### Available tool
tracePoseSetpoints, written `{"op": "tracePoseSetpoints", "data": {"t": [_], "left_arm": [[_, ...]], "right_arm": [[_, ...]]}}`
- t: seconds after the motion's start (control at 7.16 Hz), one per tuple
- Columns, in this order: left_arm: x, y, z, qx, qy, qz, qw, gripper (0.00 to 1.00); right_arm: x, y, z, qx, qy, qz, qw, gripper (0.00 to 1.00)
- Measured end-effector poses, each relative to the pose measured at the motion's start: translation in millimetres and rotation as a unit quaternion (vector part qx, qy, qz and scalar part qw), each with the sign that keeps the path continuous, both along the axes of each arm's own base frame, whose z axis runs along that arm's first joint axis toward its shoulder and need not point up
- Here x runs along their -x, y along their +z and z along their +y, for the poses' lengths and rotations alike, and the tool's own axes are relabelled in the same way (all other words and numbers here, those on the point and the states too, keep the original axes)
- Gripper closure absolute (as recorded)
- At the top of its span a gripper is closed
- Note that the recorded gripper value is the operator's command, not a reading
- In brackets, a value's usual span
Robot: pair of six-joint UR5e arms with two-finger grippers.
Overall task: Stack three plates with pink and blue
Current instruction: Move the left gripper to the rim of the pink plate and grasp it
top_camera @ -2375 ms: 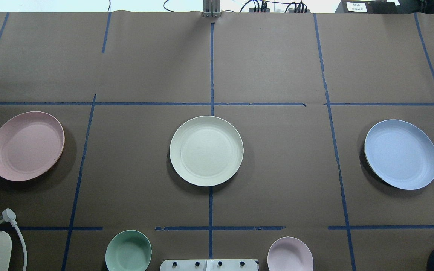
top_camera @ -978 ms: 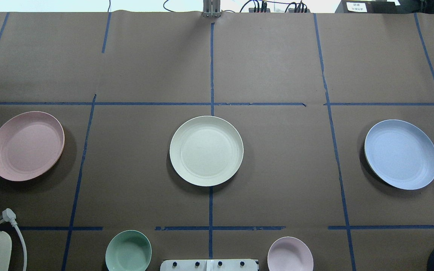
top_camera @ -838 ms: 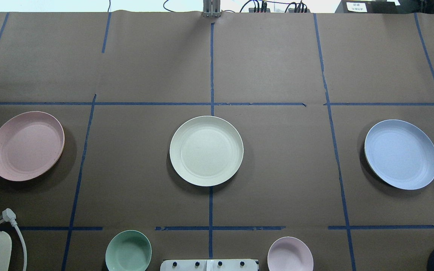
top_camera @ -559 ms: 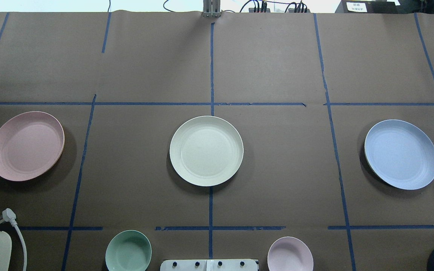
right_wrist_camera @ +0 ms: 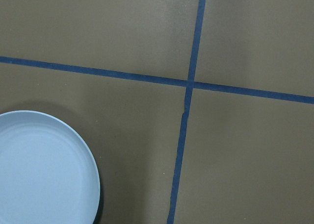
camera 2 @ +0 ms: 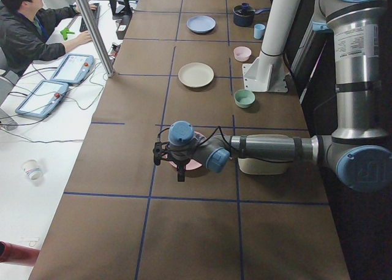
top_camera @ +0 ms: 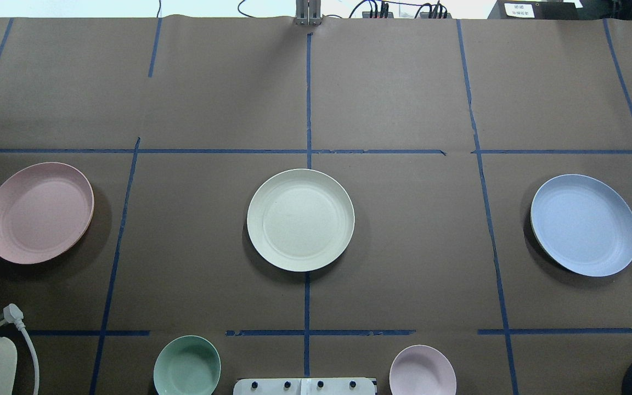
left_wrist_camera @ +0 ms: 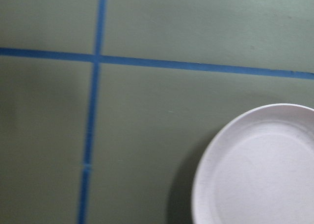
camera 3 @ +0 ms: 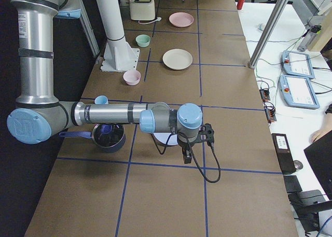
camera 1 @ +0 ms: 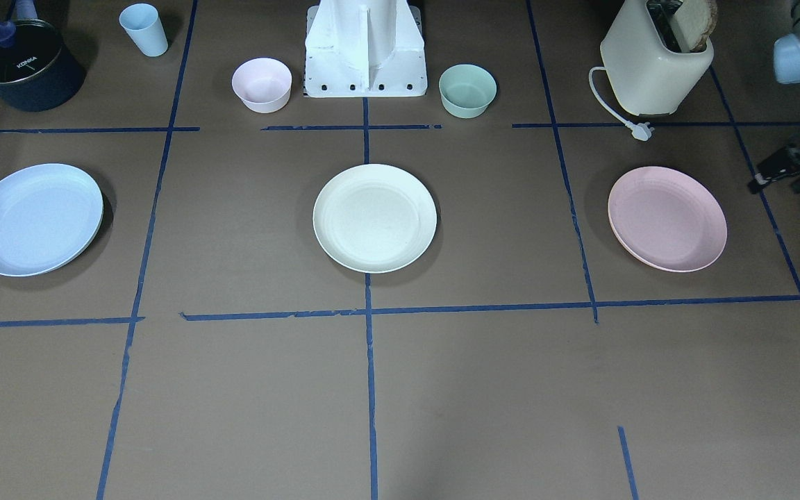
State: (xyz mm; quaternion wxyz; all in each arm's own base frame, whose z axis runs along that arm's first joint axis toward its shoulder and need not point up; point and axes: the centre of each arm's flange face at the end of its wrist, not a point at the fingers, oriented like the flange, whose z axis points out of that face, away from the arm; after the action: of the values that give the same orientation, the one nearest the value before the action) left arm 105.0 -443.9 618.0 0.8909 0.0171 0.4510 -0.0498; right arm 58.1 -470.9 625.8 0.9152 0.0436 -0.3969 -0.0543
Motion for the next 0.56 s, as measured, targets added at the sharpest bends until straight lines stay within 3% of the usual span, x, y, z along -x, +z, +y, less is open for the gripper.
{"op": "tracePoseSetpoints", "data": {"t": [0.56], "left_arm": [[-66.9, 41.8, 16.6, 0.009, -0.005, -0.016, 0.9998, 0.01]], "right_arm": [[0.4, -1.2, -0.2, 0.000, 0.000, -0.002, 1.0000, 0.00]]}}
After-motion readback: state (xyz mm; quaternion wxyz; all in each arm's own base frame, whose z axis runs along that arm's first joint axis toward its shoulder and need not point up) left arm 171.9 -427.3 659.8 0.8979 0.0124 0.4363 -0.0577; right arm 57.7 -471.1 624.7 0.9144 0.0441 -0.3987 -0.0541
